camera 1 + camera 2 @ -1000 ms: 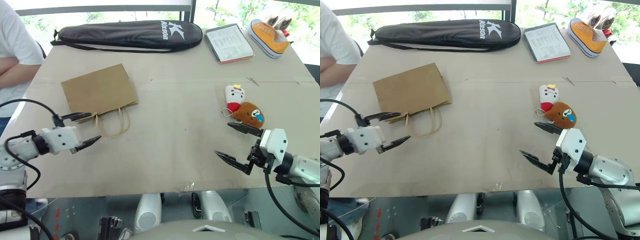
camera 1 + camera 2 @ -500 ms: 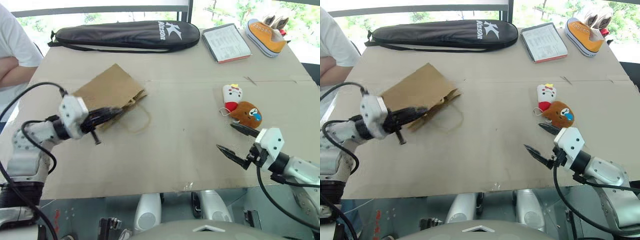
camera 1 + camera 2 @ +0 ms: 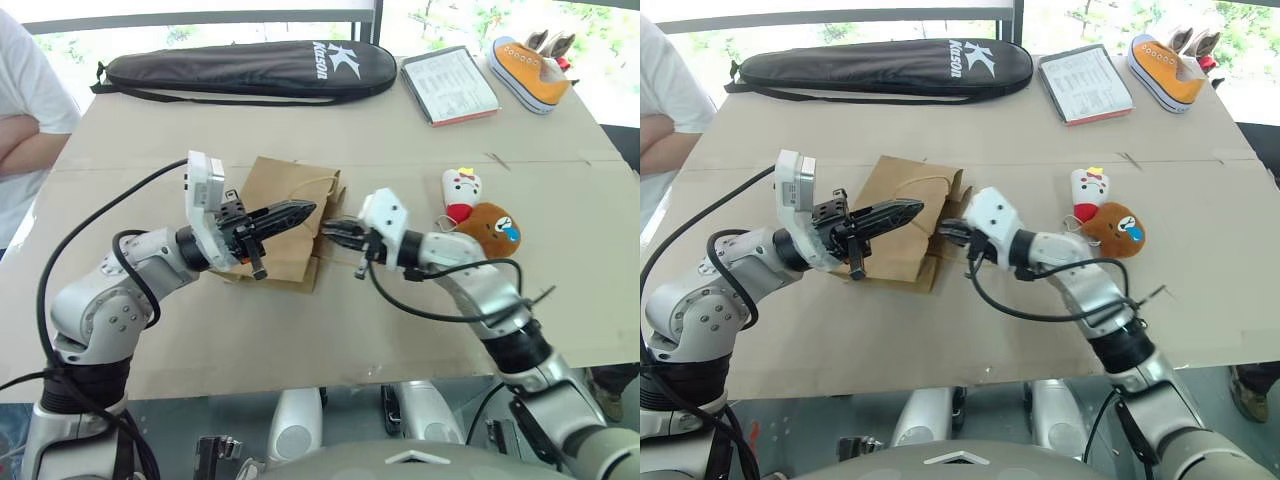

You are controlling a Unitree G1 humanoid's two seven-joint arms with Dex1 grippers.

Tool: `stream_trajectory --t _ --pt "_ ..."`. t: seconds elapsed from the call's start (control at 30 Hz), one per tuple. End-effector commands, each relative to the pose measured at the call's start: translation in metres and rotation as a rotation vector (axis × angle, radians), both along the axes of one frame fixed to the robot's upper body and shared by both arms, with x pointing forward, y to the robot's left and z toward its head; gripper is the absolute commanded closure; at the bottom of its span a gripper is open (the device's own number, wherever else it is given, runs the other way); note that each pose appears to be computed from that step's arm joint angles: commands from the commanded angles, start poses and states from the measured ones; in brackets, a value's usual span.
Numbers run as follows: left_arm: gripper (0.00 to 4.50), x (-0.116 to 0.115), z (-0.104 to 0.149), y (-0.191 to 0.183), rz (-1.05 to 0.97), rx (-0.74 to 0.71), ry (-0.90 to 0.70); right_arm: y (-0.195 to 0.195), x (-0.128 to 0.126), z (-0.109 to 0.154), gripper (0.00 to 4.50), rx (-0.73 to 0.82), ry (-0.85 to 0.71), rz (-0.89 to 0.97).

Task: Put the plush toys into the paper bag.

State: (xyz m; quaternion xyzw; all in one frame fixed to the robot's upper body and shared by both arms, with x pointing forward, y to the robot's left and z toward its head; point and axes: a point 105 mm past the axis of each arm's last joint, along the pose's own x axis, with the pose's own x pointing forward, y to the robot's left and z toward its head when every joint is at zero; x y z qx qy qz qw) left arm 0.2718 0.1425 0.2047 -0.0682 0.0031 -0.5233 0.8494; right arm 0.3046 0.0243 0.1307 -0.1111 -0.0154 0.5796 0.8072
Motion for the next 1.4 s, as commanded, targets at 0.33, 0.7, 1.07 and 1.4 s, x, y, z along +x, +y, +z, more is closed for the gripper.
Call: stream_trajectory --t 0.33,0.7,1.07,1.4 --pt "4.5 0.018 0.059 0.031 0.263 -0.05 -0.232 0.053 0.023 -0.064 4.42 -0.119 0.103 0.038" --pt "4.5 0.036 0.082 0.069 0.625 -0.087 -0.337 0.066 0.044 -0.05 4.42 -0.075 0.139 -0.185" --pt "4.5 0.051 0.109 0.045 0.623 -0.009 -0.584 0.052 0.076 -0.002 4.42 0.021 0.01 -0.363" --pt "4.5 0.058 0.072 0.045 0.557 0.068 -0.544 -0.005 0.052 0.042 3.14 0.225 0.014 -0.364"
